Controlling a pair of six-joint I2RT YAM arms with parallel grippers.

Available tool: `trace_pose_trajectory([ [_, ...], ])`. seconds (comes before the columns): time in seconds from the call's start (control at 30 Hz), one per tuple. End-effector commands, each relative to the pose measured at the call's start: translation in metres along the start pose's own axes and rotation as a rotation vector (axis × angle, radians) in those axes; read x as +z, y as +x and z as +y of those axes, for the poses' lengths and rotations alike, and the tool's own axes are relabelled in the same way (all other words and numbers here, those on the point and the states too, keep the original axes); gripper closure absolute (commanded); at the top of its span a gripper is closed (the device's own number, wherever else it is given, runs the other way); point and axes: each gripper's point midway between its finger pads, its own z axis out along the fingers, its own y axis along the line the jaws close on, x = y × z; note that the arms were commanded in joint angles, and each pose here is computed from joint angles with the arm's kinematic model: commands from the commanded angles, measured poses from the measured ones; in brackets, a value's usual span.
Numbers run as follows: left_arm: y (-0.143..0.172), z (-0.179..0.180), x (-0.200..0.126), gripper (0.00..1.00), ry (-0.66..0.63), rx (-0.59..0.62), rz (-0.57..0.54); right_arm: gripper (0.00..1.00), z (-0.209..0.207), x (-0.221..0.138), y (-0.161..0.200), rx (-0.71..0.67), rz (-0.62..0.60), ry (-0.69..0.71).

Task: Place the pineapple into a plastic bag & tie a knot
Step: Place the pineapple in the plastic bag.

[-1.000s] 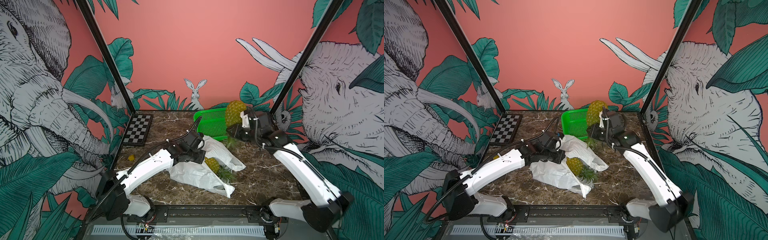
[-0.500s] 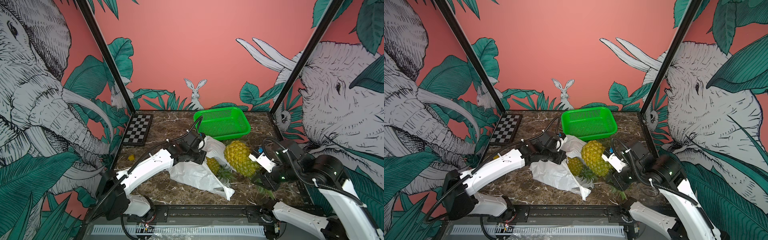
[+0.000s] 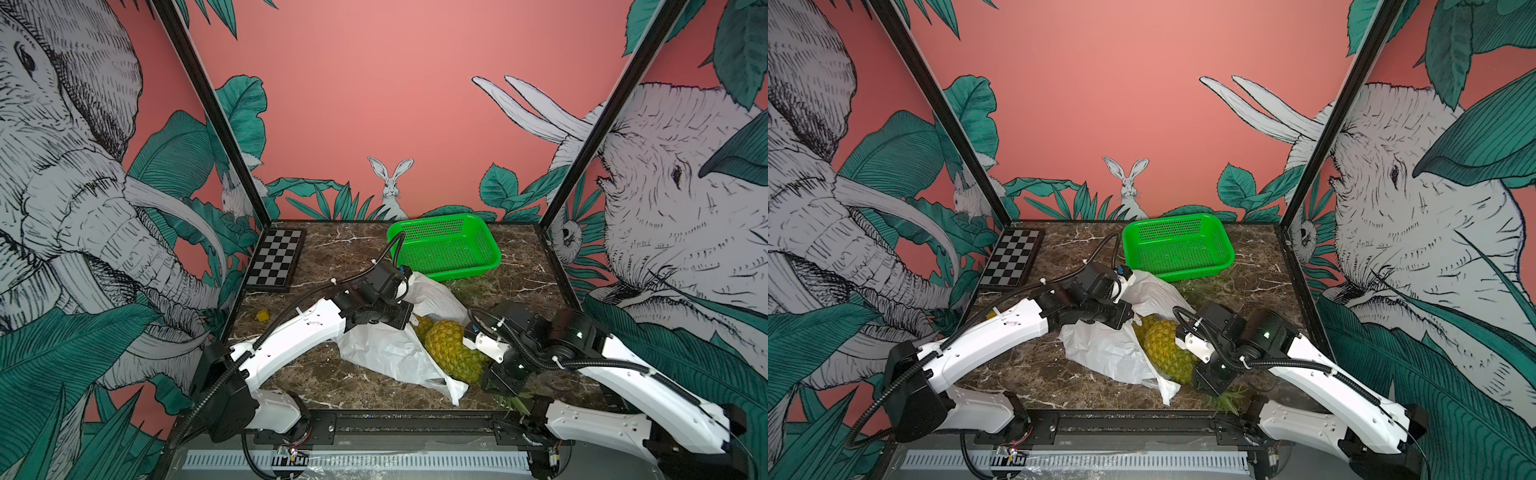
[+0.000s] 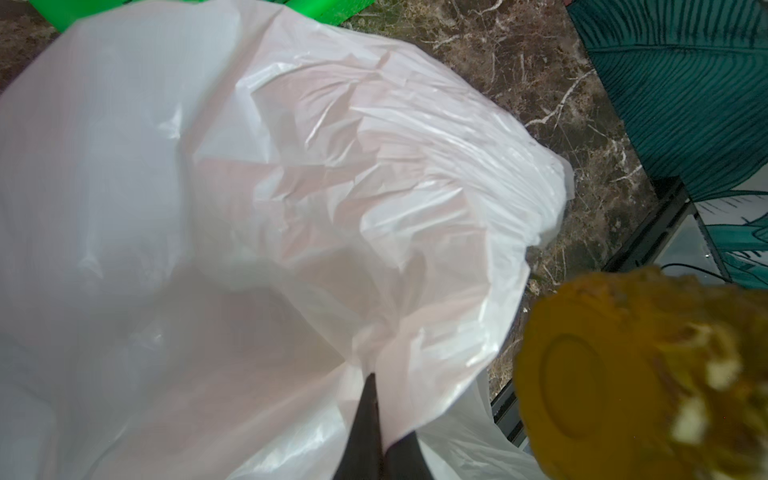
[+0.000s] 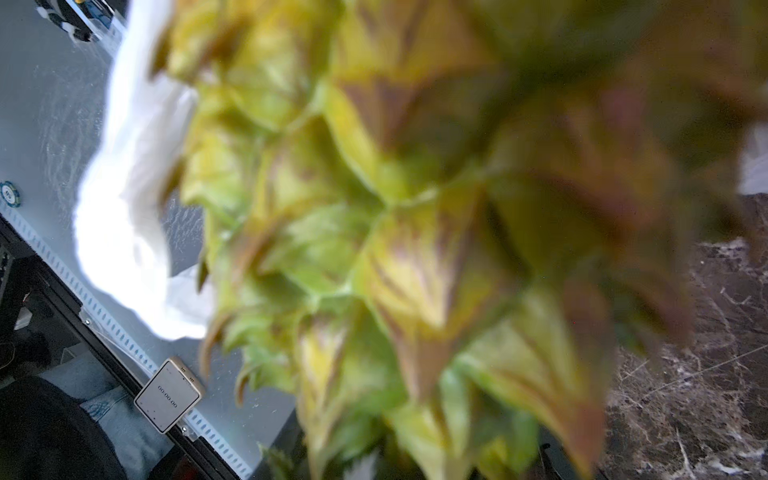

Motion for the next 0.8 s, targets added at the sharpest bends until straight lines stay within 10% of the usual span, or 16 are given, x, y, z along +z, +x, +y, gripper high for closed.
trace_pose_trajectory([
  [0.0, 0.004, -0.01, -0.017, 1.0, 0.054, 0.04, -0.027, 1.0, 0.01, 0.002, -0.034, -0.044, -0.15, -0.047],
  [0.77, 0.03, -0.029, -0.04, 1.0, 0.195, 0.008, -0.018, 1.0, 0.057, 0.09, -0.144, -0.22, -0.296, -0.264],
])
